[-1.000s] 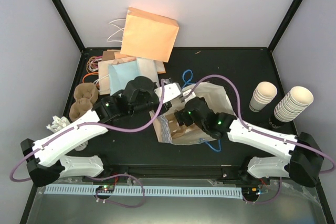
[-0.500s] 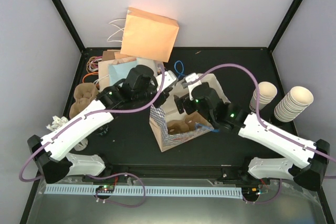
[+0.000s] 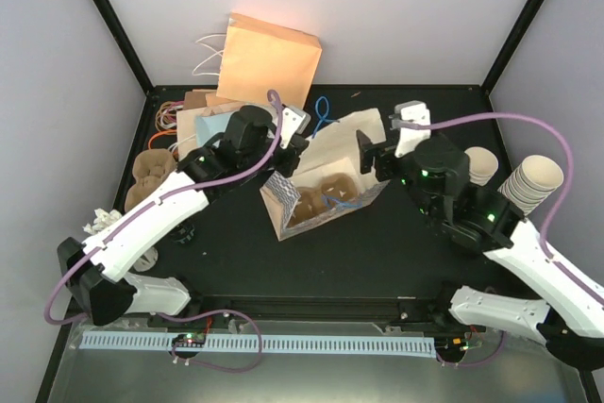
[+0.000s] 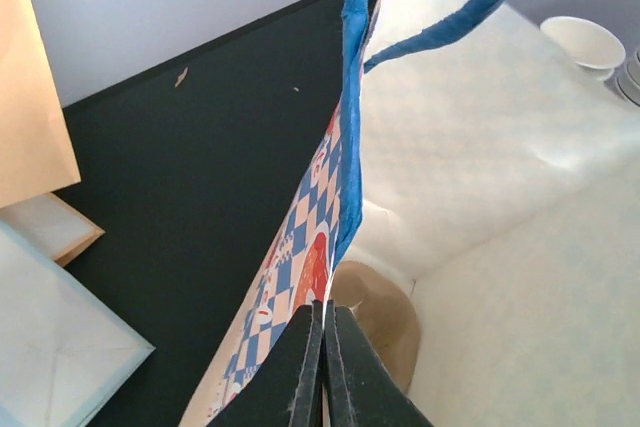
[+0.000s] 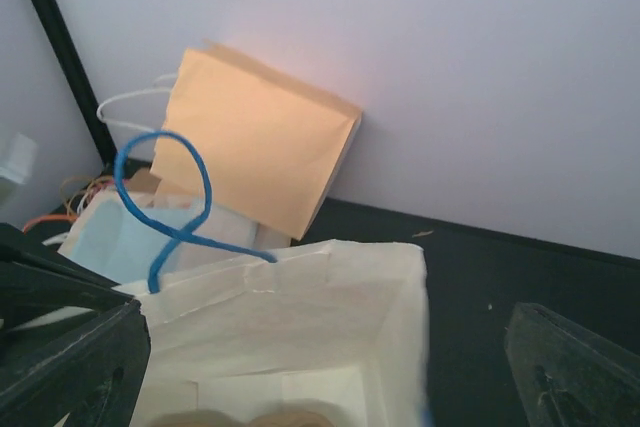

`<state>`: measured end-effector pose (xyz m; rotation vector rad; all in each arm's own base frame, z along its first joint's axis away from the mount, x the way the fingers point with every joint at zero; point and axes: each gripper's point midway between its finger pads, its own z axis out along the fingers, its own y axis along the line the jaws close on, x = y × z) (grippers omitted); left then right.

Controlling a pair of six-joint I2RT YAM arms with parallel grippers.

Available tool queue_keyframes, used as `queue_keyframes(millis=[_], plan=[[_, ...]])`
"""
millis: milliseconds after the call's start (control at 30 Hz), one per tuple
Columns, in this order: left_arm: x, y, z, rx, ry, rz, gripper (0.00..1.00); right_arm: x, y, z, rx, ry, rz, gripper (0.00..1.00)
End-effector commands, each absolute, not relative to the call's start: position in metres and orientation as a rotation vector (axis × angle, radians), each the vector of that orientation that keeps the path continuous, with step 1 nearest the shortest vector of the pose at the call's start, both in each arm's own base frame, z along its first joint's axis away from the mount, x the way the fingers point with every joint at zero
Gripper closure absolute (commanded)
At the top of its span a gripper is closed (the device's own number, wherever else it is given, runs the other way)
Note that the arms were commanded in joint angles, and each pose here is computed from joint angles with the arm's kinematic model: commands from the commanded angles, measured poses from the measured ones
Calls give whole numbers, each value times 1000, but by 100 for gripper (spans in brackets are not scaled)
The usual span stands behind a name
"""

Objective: Pack the takeout coffee

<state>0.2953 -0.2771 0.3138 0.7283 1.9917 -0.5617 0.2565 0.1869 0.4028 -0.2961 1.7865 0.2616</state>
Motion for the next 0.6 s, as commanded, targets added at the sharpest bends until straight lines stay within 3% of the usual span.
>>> queue_keyframes(millis=[0,233,567], plan=[[320,-285,326,562,1983,-615,97,247,150,428,-173,1732,227,0],[355,-291,329,396,1991,-667,96,236,125,422,-116,1706,206,0],[396,-321,332,329,1947,-814,96,236,121,370,-131,1846,126,0]])
